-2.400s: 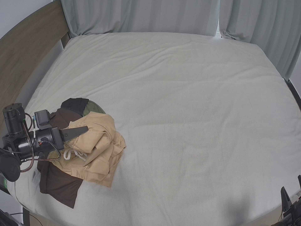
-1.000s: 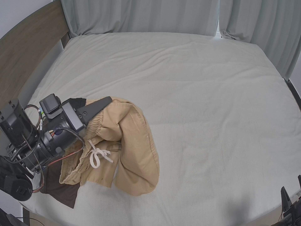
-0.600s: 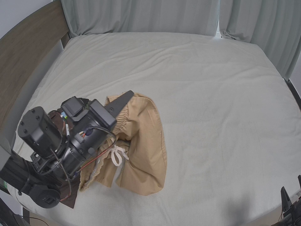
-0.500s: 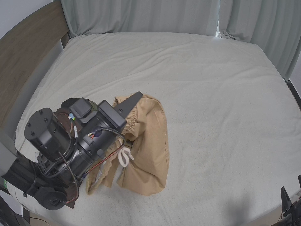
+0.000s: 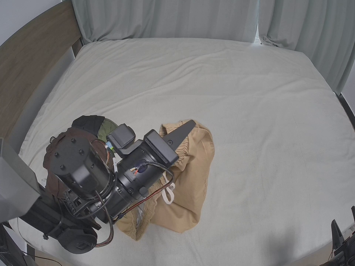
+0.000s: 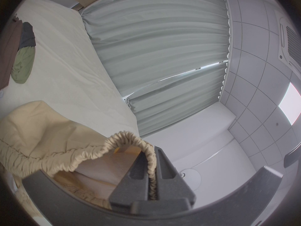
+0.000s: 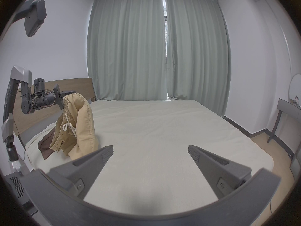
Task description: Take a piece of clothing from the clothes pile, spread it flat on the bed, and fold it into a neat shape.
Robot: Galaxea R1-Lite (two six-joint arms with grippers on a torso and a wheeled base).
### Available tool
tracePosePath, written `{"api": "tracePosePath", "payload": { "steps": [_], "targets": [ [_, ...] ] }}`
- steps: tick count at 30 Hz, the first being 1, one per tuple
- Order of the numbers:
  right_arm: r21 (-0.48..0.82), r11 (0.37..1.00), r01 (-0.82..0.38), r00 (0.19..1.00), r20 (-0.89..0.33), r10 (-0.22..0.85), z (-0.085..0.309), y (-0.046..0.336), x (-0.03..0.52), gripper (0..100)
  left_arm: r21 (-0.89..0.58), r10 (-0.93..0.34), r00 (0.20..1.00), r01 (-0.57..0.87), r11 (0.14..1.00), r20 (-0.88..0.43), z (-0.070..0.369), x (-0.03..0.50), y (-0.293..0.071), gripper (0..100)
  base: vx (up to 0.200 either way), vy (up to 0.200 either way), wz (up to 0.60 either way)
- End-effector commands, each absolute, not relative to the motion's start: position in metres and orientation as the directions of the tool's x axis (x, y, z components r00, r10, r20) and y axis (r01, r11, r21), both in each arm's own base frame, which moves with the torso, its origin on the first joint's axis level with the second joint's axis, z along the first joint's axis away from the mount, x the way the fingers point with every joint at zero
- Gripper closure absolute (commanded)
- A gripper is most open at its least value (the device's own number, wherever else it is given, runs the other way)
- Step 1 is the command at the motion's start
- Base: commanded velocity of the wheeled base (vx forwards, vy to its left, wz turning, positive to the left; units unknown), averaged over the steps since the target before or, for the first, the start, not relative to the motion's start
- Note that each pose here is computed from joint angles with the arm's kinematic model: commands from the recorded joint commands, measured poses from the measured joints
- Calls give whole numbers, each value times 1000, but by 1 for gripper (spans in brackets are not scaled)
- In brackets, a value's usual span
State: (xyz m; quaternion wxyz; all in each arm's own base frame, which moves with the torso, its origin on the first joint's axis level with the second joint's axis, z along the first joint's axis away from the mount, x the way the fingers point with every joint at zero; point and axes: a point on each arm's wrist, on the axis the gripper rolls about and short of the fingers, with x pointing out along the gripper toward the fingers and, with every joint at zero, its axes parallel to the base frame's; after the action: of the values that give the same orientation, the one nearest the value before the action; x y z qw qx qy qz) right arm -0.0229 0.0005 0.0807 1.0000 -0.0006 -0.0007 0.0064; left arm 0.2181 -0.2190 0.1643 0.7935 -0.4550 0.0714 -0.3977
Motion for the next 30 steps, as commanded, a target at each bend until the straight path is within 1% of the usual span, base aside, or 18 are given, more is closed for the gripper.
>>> {"api": "tracePosePath", "payload": {
  "steps": [1,6,7,8,9,10,11,14,15,17,21,22,23,27,30],
  "targets": [
    [-2,1000,-12,1000,0,12,75,0,-23,0,-782,-714,659,565,262,237,159,219,-229,100,0,0,0],
    [-2,1000,-12,1000,0,12,75,0,-23,0,-778,-735,631,582,236,249,158,219,-242,100,0,0,0],
    [-2,1000,-12,1000,0,12,75,0,-23,0,-781,-743,616,588,212,262,159,220,-252,100,0,0,0],
    [-2,1000,-12,1000,0,12,75,0,-23,0,-781,-744,614,588,208,264,159,220,-254,100,0,0,0],
    [-2,1000,-12,1000,0,12,75,0,-23,0,-789,-757,591,590,171,278,159,219,-266,100,0,0,0],
    [-2,1000,-12,1000,0,12,75,0,-23,0,-794,-765,579,588,153,281,159,217,-271,100,0,0,0],
    [-2,1000,-12,1000,0,12,75,0,-23,0,-797,-770,573,586,146,280,158,215,-274,100,0,0,0],
    [-2,1000,-12,1000,0,12,75,0,-23,0,-811,-806,518,579,84,287,155,208,-289,100,0,0,0],
    [-2,1000,-12,1000,0,12,75,0,-23,0,-811,-806,518,579,84,287,155,208,-289,100,0,0,0],
    [-2,1000,-12,1000,0,12,75,0,-23,0,-803,-831,451,595,9,325,165,201,-300,100,0,0,0],
    [-2,1000,-12,1000,0,12,75,0,-23,0,-783,-836,395,619,-65,381,179,196,-311,100,0,0,0],
    [-2,1000,-12,1000,0,12,75,0,-23,0,-780,-836,391,622,-69,385,180,196,-311,100,0,0,0],
    [-2,1000,-12,1000,0,12,75,0,-23,0,-770,-836,370,631,-93,404,185,194,-314,100,0,0,0],
    [-2,1000,-12,1000,0,12,75,0,-23,0,-747,-840,321,650,-141,438,194,190,-321,100,0,0,0],
    [-2,1000,-12,1000,0,12,75,0,-23,0,-732,-830,305,659,-170,467,202,187,-324,100,0,0,0]
  ]
}}
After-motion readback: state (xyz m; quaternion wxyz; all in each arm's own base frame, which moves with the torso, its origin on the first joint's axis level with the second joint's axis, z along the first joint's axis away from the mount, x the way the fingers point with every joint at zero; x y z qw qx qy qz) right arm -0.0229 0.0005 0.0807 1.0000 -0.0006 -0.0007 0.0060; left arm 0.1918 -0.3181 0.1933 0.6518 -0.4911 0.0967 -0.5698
